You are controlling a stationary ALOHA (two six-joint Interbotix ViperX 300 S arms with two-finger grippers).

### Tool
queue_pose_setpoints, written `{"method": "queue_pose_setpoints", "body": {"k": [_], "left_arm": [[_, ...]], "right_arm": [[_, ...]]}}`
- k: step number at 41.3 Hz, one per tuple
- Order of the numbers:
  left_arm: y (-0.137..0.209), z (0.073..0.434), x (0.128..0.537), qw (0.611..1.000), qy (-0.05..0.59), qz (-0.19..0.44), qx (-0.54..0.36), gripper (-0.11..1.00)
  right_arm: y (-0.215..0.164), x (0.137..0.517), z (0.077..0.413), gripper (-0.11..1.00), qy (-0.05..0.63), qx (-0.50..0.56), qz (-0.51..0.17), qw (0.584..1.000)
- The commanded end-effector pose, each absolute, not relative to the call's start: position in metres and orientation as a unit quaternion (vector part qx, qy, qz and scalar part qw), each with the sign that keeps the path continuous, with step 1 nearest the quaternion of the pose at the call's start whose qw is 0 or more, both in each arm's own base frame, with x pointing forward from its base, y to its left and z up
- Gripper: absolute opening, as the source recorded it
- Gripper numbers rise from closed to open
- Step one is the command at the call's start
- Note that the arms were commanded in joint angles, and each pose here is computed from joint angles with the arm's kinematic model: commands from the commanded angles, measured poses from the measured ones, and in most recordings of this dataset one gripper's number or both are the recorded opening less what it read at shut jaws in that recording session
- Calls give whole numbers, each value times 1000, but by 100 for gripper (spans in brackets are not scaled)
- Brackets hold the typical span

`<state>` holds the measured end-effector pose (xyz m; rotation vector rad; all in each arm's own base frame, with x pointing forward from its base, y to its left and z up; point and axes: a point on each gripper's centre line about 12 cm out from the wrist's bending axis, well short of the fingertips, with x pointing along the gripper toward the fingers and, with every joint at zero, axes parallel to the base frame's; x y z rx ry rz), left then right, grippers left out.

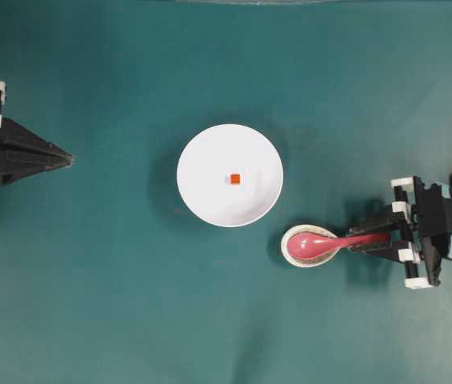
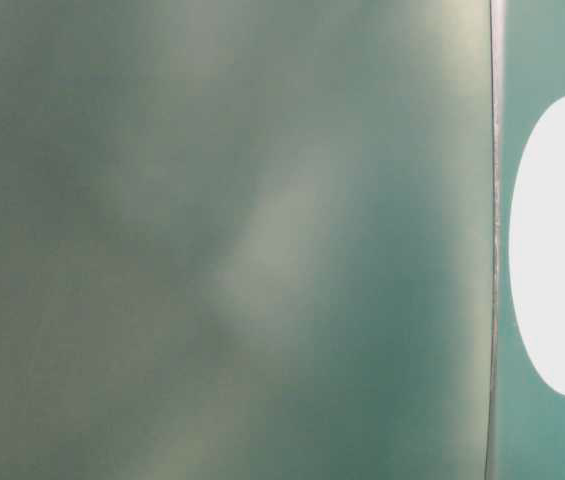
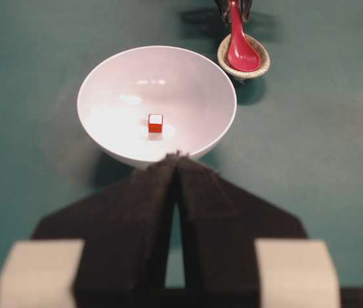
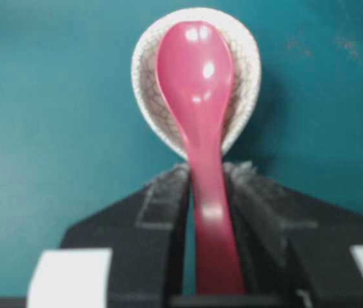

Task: Grip the spoon and scoop the red block from the bowl with right arm.
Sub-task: 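Close the right gripper on the pink spoon handle and adjust grip, then lift the pink spoon and carry it over the white bowl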

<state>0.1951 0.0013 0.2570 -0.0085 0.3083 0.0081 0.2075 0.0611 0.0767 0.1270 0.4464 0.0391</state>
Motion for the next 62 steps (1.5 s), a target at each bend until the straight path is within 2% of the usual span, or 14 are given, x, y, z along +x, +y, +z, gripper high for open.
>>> {"method": "queue_pose_setpoints", "body": {"k": [1,9,17,25,35,43,62], "left_arm": [[2,266,198,990,142,5,-4,0],[2,267,198,990,141,5,-4,0],[2,266,198,990,142,5,-3,0],[2,266,198,990,142,5,-3,0],[2,267,198,990,141,5,-4,0],[2,268,199,990,138,5,-3,0],[1,268,199,990,138,4,-1,0]], "right_arm": [[63,210,80,33,211,65,22,975],[63,210,80,33,210,66,23,975],[63,211,82,25,203,66,23,977],[64,213,92,25,184,77,25,980],[61,221,123,25,153,113,23,981],[54,231,148,25,165,127,17,978],[27,253,233,25,206,74,32,975]]}}
